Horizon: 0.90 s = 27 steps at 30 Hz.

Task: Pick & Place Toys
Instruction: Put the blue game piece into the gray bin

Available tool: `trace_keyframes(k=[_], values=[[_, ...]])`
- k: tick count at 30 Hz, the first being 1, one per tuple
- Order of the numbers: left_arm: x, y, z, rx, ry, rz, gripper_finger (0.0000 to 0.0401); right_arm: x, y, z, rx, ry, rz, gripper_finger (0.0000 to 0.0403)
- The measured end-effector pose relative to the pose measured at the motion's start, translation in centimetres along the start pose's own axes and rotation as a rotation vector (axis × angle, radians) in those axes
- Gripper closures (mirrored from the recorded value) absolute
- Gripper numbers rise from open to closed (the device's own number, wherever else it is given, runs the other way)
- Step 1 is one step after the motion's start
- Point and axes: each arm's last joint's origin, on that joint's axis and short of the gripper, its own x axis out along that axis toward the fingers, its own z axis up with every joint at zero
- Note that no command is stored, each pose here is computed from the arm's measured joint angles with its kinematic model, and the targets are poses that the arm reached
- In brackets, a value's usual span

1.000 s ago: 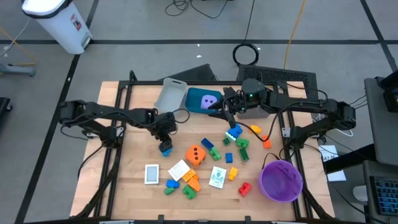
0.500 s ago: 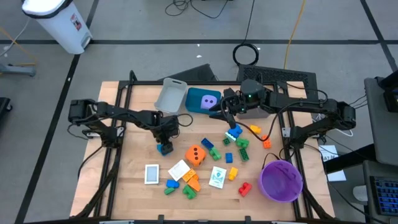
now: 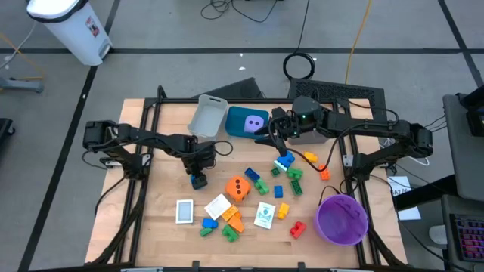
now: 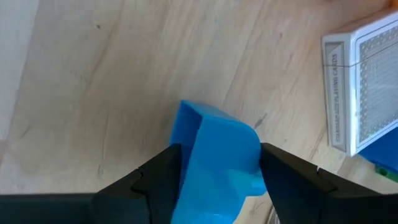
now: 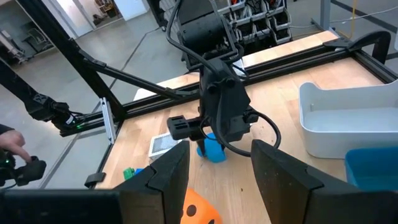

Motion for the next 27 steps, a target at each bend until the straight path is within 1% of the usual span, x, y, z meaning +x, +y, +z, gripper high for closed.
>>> trace_keyframes(k=[3,9,13,20,27], values=[[0.00,-0.07,0.00,0.000,0.005,-0.023,0.0200,0.00,0.00,0.00,0.000,0.000,0.000,0.0236],[-0.01,-0.10,0.00,0.000,0.007,-0.031,0.0268,0.00,0.00,0.00,0.000,0.000,-0.001,0.0236],[-0.03,-0.14,0.03,0.001,0.007,-0.039,0.0304,0.00,0.00,0.00,0.000,0.000,-0.001,0.0236],[-0.04,-0.31,0.03,-0.004,0.018,-0.090,0.0335,0.00,0.00,0.00,0.000,0.000,-0.001,0.0236],[-0.54,-0.71,0.59,-0.003,-0.002,-0.104,0.0367,0.00,0.00,0.00,-0.005,-0.001,-0.001,0.0236]])
